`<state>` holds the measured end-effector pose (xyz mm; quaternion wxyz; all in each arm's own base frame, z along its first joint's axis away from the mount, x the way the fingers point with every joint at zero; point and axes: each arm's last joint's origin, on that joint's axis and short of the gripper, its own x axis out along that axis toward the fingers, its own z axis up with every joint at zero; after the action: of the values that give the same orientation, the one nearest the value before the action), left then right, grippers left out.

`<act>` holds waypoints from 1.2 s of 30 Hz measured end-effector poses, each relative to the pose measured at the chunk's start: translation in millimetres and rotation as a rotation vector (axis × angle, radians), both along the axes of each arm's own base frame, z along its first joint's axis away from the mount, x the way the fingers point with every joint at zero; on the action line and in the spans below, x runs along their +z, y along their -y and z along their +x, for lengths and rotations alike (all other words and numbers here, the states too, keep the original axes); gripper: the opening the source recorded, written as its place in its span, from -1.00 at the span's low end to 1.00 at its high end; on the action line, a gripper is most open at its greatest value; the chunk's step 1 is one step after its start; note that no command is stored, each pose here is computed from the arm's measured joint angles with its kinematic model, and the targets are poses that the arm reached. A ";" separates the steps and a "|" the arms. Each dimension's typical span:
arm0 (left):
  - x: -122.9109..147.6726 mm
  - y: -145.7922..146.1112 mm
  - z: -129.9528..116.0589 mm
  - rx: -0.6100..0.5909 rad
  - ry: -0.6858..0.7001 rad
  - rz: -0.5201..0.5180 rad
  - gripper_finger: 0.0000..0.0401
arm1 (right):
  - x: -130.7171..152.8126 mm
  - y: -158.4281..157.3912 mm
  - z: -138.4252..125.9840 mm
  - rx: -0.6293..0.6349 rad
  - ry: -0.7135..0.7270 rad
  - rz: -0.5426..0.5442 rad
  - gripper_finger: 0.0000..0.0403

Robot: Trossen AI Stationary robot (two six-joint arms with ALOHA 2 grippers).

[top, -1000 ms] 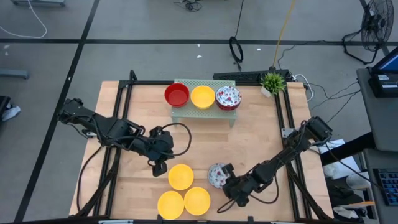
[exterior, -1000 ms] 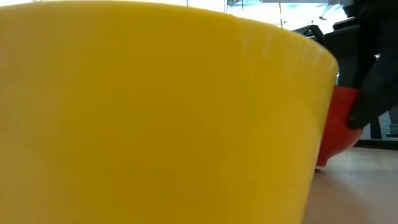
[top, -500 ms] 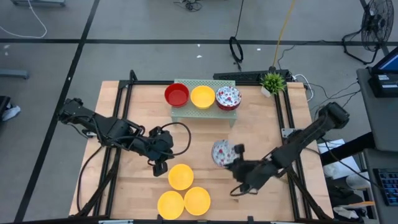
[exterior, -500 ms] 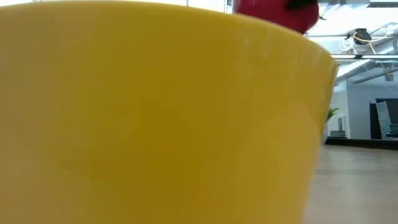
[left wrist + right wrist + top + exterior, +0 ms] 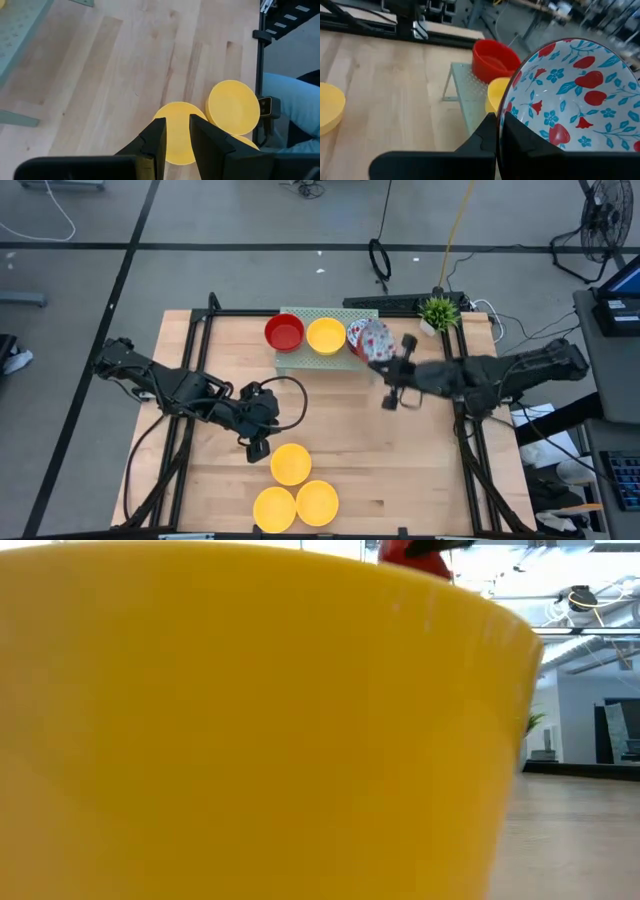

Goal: Pick & Place Mini bowls
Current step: Stack the white patterned bowl on the white patterned bowl on the shelf

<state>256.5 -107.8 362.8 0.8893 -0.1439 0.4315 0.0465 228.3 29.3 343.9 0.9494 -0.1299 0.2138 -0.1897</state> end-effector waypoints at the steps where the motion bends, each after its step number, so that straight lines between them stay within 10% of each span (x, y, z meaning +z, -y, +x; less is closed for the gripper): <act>1: 0.0 0.0 0.0 0.000 0.000 0.001 -0.56 | -0.4 8.0 1.3 -0.007 -0.004 0.016 -1.00; 14: 0.1 -0.5 0.2 -0.016 0.006 0.032 -0.56 | -10.5 77.5 13.0 -0.117 -0.103 0.166 -1.00; 36: 0.1 -0.9 0.3 -0.046 0.009 0.062 -0.56 | -18.3 84.4 23.0 -0.120 -0.207 0.201 -0.97</act>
<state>256.7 -107.0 362.9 0.8961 -0.1063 0.4292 0.0389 251.3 -55.2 325.6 0.9174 -0.0402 0.3360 -0.2093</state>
